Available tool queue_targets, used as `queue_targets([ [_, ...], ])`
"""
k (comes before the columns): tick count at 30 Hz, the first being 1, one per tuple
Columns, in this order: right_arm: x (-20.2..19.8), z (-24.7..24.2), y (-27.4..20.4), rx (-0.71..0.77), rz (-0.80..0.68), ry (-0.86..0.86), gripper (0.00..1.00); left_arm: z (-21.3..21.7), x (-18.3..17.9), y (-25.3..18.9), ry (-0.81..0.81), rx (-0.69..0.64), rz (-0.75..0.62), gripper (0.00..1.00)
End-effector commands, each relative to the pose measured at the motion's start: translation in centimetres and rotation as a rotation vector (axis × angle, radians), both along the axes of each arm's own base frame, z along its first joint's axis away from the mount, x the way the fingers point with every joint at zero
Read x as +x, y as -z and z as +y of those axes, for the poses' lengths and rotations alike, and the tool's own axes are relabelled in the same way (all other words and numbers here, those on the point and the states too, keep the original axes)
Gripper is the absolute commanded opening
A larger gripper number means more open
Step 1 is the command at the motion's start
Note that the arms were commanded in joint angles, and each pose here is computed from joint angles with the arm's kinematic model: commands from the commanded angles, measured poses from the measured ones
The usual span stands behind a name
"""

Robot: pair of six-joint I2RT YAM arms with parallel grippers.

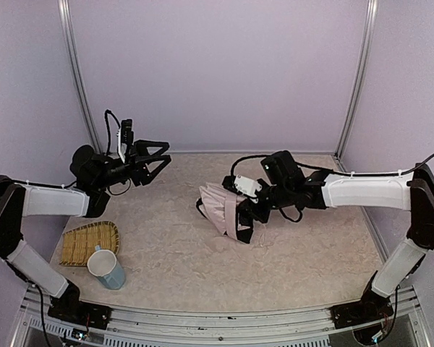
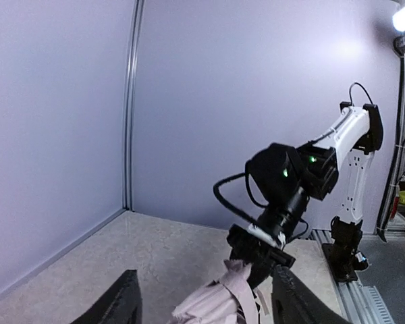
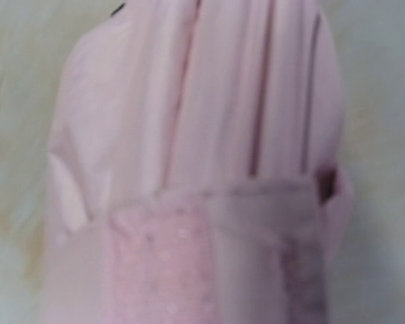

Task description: Put away the umbrella

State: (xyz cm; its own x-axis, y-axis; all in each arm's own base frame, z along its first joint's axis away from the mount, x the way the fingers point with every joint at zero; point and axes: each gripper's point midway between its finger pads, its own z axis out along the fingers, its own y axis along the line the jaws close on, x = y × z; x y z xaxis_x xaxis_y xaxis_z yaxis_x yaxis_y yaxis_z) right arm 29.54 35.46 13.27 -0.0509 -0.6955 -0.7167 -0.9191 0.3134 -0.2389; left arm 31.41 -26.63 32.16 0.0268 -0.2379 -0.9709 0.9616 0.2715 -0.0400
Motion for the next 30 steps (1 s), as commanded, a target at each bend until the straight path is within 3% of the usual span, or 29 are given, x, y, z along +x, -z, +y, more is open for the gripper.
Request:
queue_targets([
  [1, 2.0, 0.5, -11.9, 0.16, -0.197, -0.014, 0.0, -0.8, -5.0, -1.1, 0.176, -0.089, -0.045, 0.49],
  [5, 3.0, 0.5, -17.2, 0.173, -0.289, -0.001, 0.0, -4.5, -5.9, 0.7, 0.136, 0.026, -0.101, 0.39],
  [9, 3.3, 0.9, -21.8, 0.218, -0.355, -0.009, 0.0, -8.3, -7.2, 1.8, 0.149, 0.146, -0.192, 0.37],
  [14, 2.9, 1.9, -25.5, 0.284, -0.405, -0.06, 0.0, -8.8, -4.4, 2.5, 0.073, 0.128, -0.152, 0.58],
  [21, 2.0, 2.5, -27.7, 0.345, -0.414, -0.105, 0.0, -10.6, -1.7, 5.4, 0.038, 0.182, -0.125, 0.59],
  [30, 2.0, 2.6, -28.2, 0.361, -0.426, -0.102, 0.0, -12.9, -2.9, 6.0, 0.126, 0.197, -0.13, 0.51],
])
